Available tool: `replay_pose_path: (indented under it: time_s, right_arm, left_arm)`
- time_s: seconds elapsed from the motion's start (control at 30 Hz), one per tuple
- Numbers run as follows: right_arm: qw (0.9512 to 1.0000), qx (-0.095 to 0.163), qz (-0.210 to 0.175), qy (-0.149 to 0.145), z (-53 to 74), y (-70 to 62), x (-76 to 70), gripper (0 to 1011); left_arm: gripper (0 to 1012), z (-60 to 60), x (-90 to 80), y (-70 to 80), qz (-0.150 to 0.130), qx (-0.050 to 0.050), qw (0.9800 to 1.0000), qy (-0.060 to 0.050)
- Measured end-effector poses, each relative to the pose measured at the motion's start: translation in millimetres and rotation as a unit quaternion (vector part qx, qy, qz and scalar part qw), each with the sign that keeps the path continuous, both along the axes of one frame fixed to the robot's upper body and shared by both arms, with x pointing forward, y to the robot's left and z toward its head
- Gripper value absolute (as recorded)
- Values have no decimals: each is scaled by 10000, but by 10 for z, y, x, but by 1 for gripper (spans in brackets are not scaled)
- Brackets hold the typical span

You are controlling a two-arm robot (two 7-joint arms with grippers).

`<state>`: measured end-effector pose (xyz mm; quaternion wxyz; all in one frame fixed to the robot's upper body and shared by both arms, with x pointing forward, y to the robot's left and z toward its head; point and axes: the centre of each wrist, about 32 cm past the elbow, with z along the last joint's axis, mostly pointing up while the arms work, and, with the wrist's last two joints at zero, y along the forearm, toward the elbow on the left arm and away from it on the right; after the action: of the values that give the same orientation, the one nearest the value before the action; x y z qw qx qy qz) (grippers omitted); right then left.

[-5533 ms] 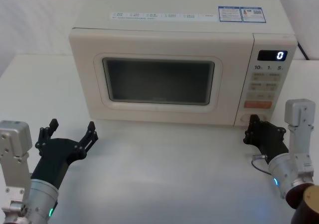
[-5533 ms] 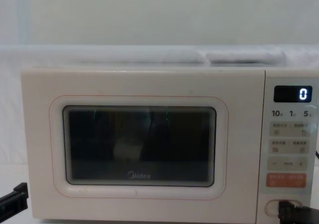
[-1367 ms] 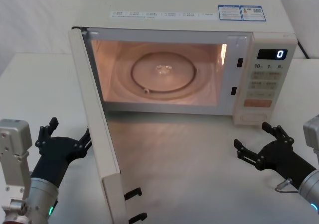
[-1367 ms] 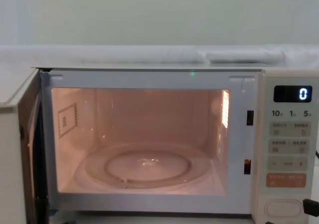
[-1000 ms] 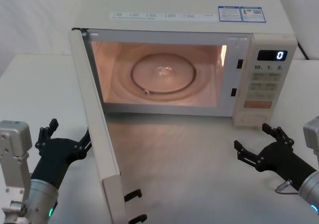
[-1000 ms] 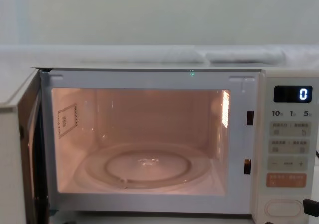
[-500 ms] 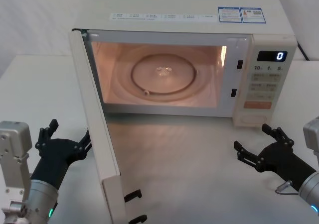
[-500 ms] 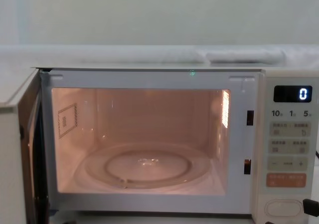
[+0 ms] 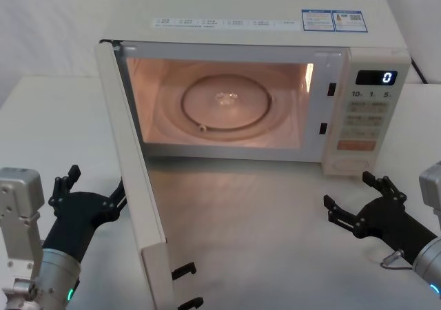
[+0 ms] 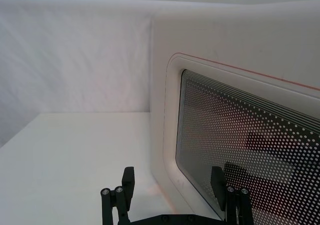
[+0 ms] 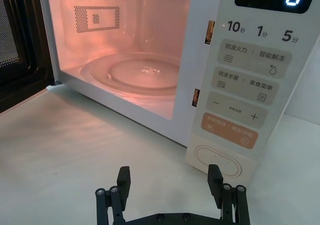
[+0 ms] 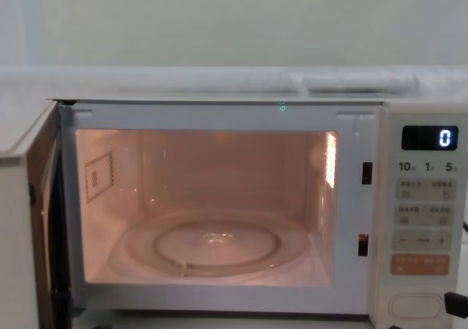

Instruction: Press the button to open the microwave door with one hand; close the microwave door with the other hand.

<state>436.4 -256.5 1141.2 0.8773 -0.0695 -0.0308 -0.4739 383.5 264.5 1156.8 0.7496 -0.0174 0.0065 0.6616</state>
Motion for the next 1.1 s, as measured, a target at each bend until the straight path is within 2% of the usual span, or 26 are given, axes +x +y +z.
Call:
replay_pose_path:
  time_s: [1.1]
  right_arm:
    - [10000, 0, 0, 0, 0, 0, 0, 1000]
  left_arm:
    - [1001, 0, 0, 0, 0, 0, 10000, 0]
